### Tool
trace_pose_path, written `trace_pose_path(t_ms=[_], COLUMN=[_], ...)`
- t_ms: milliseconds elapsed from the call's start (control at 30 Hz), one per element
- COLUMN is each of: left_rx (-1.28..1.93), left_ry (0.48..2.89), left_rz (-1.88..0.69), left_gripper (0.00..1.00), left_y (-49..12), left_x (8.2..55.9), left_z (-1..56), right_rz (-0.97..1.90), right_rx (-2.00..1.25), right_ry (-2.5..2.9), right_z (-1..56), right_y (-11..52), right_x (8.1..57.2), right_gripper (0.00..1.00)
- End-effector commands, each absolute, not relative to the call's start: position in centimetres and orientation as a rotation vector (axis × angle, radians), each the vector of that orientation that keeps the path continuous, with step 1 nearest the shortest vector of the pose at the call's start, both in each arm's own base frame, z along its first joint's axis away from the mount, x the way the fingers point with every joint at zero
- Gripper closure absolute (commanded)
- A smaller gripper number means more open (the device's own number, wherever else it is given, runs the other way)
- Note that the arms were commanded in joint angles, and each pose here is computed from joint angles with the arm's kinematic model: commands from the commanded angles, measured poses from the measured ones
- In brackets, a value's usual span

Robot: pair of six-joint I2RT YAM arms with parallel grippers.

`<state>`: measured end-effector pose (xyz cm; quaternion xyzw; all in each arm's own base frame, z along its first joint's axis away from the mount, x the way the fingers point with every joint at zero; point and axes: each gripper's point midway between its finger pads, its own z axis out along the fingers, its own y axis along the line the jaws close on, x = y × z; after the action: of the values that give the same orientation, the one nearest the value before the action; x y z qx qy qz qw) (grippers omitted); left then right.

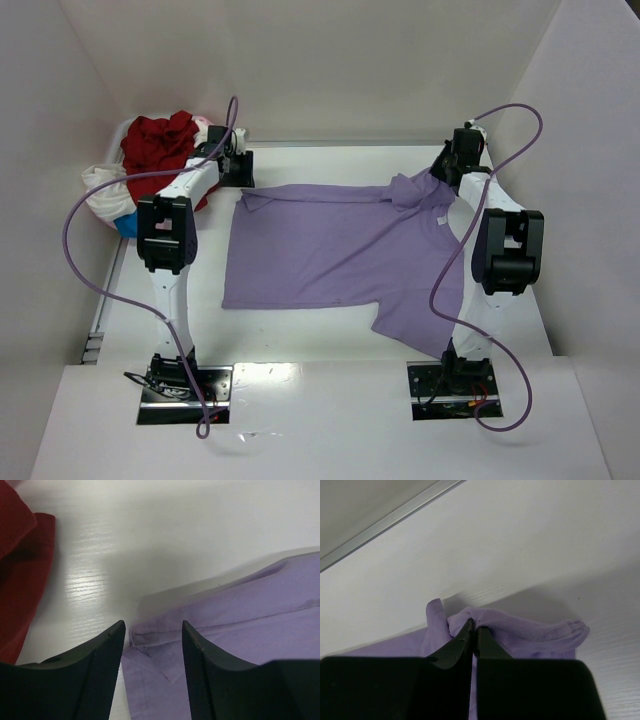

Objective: Fold and stack the t-shirts
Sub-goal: Grap the side of the flattened tshirt furthest away from the robot with both arms

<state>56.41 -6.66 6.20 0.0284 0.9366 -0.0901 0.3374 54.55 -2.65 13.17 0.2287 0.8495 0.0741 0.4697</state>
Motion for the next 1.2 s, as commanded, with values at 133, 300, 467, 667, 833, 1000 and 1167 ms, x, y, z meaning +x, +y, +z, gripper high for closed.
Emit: trace_pose_path(t_ms=[133, 300, 467, 667, 833, 1000, 1167], left_rx=[0.053, 0.051, 0.041, 0.033, 0.033, 0.036, 0.039], left_ry=[2.456, 2.477, 2.459, 2.416, 2.411, 2.42, 2.428], left_rz=[-0.248, -0.249, -0.244, -0.29, -0.32, -0.332, -0.343], left_gripper=[0.43, 0.43, 0.46, 0.47, 0.57, 0.71, 0.86], left_y=[-6.0, -6.0, -5.5, -6.2, -6.6, -6.8, -6.9], left_x=[55.5, 54.8, 55.4, 56.8, 57.2, 57.1, 57.0], left_z=[5.7, 5.1, 5.2, 6.1, 6.0, 5.5, 5.0], right_rz=[0.163, 0.163, 0.163, 0.163, 0.163, 0.163, 0.161], right_rx=[0.538, 0.538, 0.538, 0.538, 0.538, 0.538, 0.54], right_ry=[2.013, 2.013, 2.013, 2.013, 2.013, 2.013, 2.022], right_z=[16.0, 16.0, 16.0, 16.0, 16.0, 16.0, 15.5], right_y=[-2.8, -2.8, -2.8, -2.8, -2.8, -2.8, -2.9], right_x=[55.8, 55.8, 55.8, 55.8, 55.8, 55.8, 55.8], right_gripper=[0.98, 0.98, 0.98, 0.98, 0.98, 0.98, 0.98])
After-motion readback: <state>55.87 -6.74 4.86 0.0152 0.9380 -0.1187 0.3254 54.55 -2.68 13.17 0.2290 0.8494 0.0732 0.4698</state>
